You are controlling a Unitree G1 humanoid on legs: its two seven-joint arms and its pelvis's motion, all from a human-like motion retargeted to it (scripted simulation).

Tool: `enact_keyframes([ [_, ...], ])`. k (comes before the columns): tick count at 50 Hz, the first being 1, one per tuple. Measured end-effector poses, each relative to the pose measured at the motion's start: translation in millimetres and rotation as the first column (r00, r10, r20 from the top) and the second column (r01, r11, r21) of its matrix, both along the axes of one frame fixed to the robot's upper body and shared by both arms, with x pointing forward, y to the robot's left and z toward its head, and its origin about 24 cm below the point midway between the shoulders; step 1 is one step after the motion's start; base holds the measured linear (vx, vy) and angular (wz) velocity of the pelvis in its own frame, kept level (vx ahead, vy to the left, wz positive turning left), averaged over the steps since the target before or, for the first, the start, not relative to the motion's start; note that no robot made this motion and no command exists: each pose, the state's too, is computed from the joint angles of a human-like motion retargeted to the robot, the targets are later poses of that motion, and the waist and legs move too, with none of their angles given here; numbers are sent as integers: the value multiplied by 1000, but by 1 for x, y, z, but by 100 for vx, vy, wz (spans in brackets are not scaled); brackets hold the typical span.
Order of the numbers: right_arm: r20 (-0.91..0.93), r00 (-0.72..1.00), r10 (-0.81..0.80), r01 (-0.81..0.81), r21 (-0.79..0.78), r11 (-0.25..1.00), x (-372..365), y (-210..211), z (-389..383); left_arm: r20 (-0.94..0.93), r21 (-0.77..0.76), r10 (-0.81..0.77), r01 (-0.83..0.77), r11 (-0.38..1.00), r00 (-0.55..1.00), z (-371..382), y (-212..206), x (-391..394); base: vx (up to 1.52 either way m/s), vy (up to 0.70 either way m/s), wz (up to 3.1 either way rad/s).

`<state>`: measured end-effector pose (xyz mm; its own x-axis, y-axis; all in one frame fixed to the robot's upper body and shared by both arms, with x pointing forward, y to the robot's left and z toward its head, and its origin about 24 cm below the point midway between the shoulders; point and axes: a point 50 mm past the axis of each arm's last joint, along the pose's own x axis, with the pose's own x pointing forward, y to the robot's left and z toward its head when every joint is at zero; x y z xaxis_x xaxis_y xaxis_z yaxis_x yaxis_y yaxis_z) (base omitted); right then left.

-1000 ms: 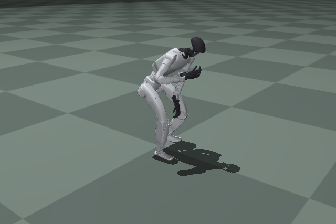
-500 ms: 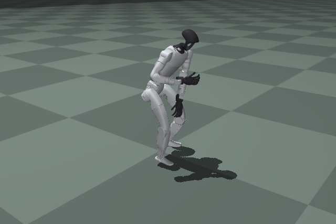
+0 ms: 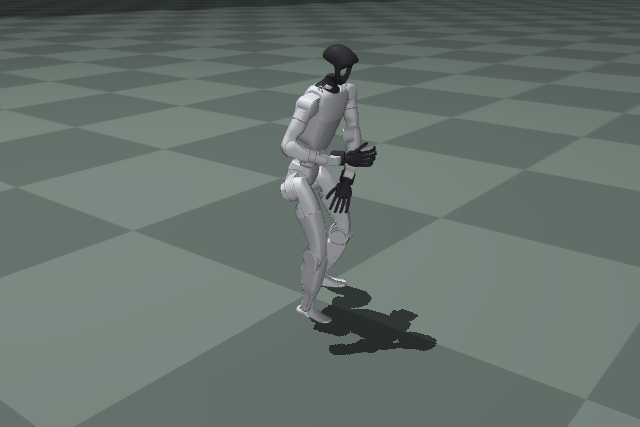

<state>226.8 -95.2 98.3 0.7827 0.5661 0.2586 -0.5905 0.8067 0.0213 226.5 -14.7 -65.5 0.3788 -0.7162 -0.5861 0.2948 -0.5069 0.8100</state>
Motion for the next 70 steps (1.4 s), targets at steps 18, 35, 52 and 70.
enact_keyframes([
  [18, -81, 996, 28, -32, -51, 998, -10, -15, -18, 49, 35, -265, 263, 964, 963, 20, -32, -15, 2, 0, 9],
  [35, -119, 986, 117, -129, -107, 986, -19, -17, -25, 89, 54, -454, 450, 891, 887, 46, -58, -23, 0, 0, 0],
  [52, -146, 974, 171, -188, -112, 976, -26, -16, -28, 89, 46, -562, 560, 827, 823, 67, -75, -34, 0, 0, 0],
  [70, -155, 972, 179, -193, -83, 978, -27, -17, -30, 63, 50, -597, 595, 802, 800, 71, -77, -41, 1, 0, -6],
])
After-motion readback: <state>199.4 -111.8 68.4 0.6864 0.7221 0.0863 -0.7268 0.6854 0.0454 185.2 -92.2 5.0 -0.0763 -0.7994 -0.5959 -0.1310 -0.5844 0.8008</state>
